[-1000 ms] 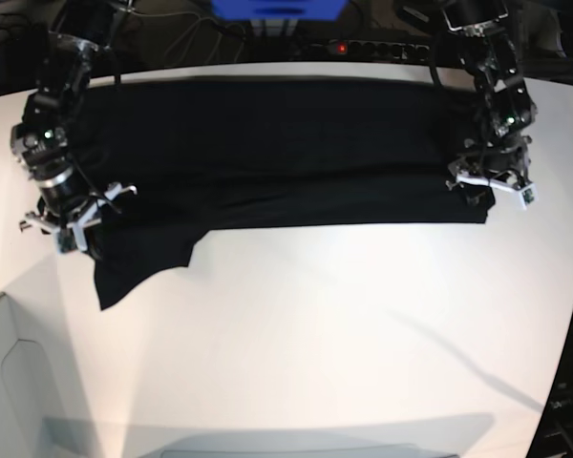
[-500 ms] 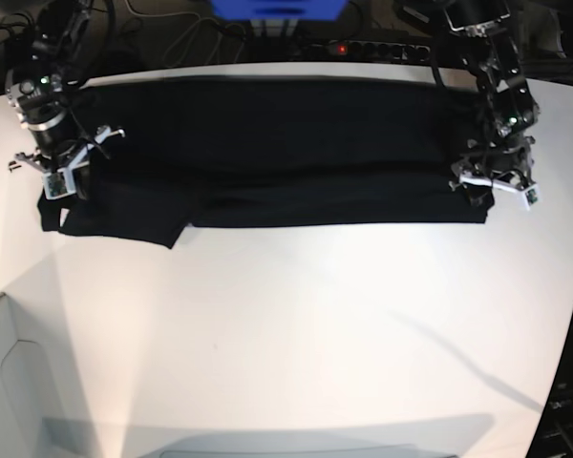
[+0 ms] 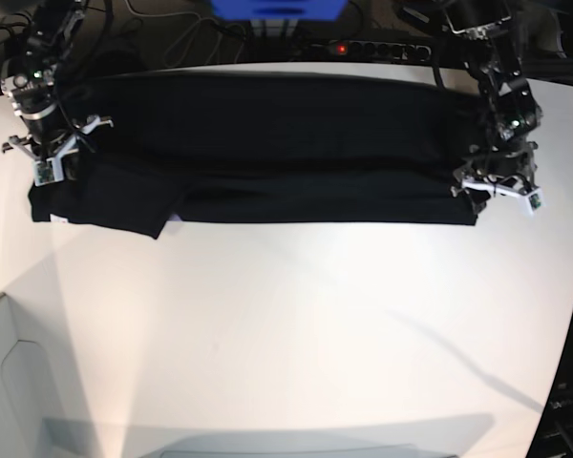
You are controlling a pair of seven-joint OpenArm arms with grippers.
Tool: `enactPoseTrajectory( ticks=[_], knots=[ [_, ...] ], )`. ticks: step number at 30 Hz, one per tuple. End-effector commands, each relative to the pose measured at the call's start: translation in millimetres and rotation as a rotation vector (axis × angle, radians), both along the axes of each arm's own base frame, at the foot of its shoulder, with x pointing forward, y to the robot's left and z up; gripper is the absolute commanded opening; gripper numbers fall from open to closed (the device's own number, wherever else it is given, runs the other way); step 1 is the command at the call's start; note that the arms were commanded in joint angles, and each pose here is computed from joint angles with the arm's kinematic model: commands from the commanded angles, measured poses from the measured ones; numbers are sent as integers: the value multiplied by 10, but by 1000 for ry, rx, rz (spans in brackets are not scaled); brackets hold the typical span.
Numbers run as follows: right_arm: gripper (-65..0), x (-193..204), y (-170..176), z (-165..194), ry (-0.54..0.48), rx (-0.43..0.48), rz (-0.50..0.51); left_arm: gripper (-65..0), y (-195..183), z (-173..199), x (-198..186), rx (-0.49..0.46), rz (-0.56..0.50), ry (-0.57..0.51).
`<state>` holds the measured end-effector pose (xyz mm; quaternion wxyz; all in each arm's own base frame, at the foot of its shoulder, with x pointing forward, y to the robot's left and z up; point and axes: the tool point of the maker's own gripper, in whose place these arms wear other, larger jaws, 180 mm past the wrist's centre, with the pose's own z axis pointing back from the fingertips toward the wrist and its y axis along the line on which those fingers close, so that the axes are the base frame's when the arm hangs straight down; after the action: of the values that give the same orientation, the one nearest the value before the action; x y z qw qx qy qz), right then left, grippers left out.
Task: Fold the T-shirt properly
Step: 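Grasp the protruding sleeve with the right gripper and tuck it in, then pinch the shirt's side edges with both grippers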
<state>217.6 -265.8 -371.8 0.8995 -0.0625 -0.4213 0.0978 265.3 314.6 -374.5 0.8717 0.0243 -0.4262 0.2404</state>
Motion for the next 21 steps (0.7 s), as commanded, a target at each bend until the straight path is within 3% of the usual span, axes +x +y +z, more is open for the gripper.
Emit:
enactPoseTrajectory(
  ticks=[1, 4, 7, 12, 21],
  knots=[
    [-533, 32, -21, 78, -27, -11, 20, -250, 124, 226, 81, 46, 10, -63],
    [-419, 22, -51, 68, -23, -13, 15, -250, 166, 362, 98, 65, 18, -95],
    [-354, -16, -242, 165, -52, -32, -44, -250, 224, 476, 84, 84, 31, -120],
    [-345, 83, -323, 361, -116, -51, -77, -250, 276, 463, 68, 82, 47, -116],
    [-344, 429, -2, 279, -134, 17, -1, -250, 192, 222, 91, 33, 42, -71]
  ],
)
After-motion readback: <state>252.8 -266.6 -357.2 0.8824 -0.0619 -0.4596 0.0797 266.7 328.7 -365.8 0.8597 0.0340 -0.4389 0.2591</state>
